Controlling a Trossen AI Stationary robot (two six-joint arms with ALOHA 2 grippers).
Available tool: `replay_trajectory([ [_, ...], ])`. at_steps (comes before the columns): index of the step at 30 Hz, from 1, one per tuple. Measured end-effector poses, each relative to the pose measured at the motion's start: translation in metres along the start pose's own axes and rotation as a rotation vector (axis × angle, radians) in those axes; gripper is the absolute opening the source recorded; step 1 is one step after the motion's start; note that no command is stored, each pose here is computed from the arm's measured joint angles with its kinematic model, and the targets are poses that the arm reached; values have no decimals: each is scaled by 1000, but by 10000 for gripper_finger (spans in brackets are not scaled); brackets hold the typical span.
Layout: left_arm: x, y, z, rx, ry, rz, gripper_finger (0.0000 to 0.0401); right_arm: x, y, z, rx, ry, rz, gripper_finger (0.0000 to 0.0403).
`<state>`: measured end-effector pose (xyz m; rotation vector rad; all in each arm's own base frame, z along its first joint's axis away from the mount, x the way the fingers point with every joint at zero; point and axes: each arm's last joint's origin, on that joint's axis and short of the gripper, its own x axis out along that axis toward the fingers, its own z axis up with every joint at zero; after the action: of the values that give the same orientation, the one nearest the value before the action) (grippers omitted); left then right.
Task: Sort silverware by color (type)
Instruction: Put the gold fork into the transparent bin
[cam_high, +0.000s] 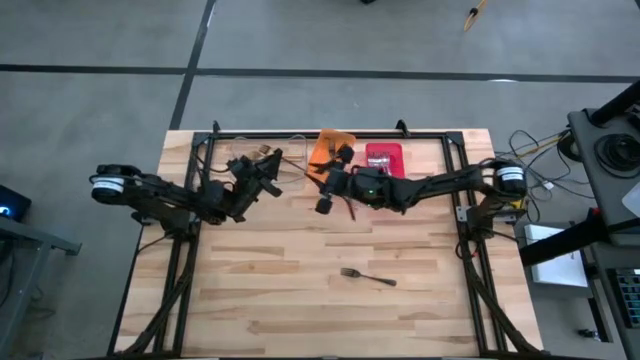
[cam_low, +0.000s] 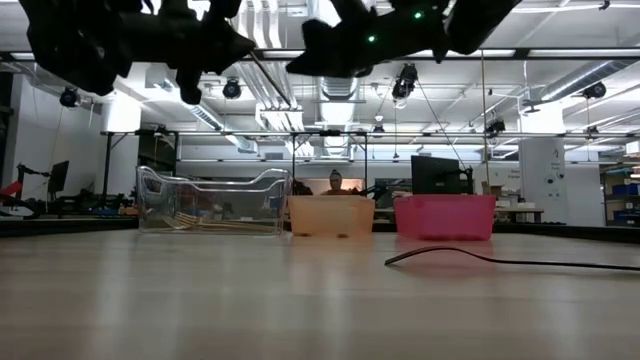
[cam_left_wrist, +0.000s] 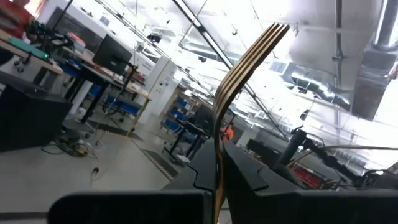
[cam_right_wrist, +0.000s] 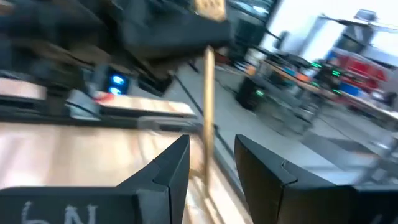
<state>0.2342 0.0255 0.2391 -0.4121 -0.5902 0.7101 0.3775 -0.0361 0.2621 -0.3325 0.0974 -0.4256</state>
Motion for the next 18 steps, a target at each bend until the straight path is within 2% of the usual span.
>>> replay_trajectory([
  [11, 0, 5, -22, -92, 25, 9, 0, 31, 14, -6, -17, 99, 0, 114],
  [18, 1, 7, -34, -122, 55, 23, 0, 30, 11, -6, -22, 138, -66, 109],
])
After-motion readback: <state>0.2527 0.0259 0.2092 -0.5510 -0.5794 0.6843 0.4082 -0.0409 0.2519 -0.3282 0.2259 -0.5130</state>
